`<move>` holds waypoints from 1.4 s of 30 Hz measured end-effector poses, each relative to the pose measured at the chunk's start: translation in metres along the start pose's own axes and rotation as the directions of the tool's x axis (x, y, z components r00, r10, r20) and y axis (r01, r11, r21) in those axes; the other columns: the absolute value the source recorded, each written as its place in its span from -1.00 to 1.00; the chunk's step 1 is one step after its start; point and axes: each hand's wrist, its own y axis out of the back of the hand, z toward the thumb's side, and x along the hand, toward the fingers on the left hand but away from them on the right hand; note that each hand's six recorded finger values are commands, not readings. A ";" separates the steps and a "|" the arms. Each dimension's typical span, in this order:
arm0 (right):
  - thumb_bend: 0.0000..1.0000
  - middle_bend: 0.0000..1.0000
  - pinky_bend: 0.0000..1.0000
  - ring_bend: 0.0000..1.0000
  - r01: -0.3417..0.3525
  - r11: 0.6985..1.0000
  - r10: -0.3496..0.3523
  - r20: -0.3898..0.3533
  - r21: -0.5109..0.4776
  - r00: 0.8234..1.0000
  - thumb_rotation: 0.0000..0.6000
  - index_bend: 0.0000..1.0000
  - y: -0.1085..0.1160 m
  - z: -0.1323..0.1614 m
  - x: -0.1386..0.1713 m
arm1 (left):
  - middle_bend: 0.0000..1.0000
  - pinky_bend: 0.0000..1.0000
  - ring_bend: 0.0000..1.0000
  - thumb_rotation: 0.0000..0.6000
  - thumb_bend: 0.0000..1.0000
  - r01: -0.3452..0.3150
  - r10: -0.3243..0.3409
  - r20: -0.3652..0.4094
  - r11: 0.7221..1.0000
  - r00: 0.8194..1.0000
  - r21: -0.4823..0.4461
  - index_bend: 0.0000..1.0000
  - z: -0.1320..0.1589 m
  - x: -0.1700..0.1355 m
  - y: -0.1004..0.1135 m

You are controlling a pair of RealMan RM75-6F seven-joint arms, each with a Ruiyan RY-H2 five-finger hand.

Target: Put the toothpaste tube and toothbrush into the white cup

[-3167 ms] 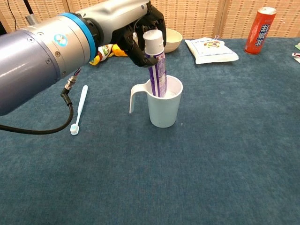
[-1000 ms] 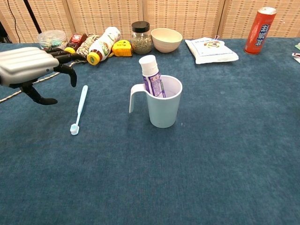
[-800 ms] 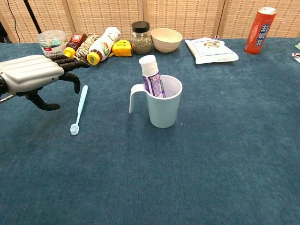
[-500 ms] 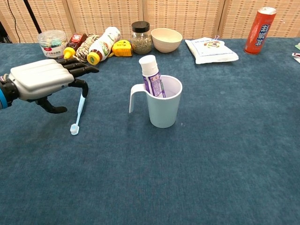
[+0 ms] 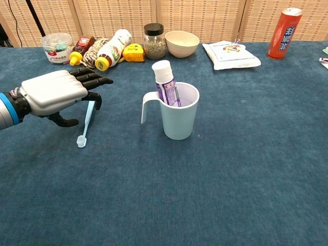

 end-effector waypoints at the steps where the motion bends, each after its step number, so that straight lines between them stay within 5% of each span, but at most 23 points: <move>1: -0.85 -1.00 -0.88 -1.00 0.001 1.000 -0.001 0.000 0.000 1.000 1.00 -1.00 0.000 0.000 0.000 | -1.00 -1.00 -1.00 1.00 -0.47 0.003 -0.003 0.002 1.000 1.000 0.002 -0.27 0.001 0.001 -0.002; 23: -0.85 -1.00 -0.88 -1.00 -0.002 1.000 0.002 0.002 -0.011 1.000 1.00 -1.00 0.001 -0.001 0.000 | -1.00 -1.00 -1.00 1.00 -0.32 0.013 -0.013 -0.002 1.000 1.000 -0.010 -0.02 0.015 0.011 -0.019; 29: -0.85 -1.00 -0.88 -1.00 -0.005 1.000 0.004 -0.003 -0.014 1.000 1.00 -1.00 0.001 0.000 0.000 | -1.00 -1.00 -1.00 1.00 -0.28 0.001 -0.001 -0.015 1.000 1.000 -0.026 0.14 0.014 0.010 -0.019; 42: -0.85 -1.00 -0.87 -1.00 -0.011 1.000 0.010 -0.006 -0.019 1.000 1.00 -1.00 0.000 0.001 0.000 | -1.00 -1.00 -1.00 1.00 -0.28 -0.041 0.039 -0.047 0.997 0.998 -0.059 0.17 0.005 0.009 -0.009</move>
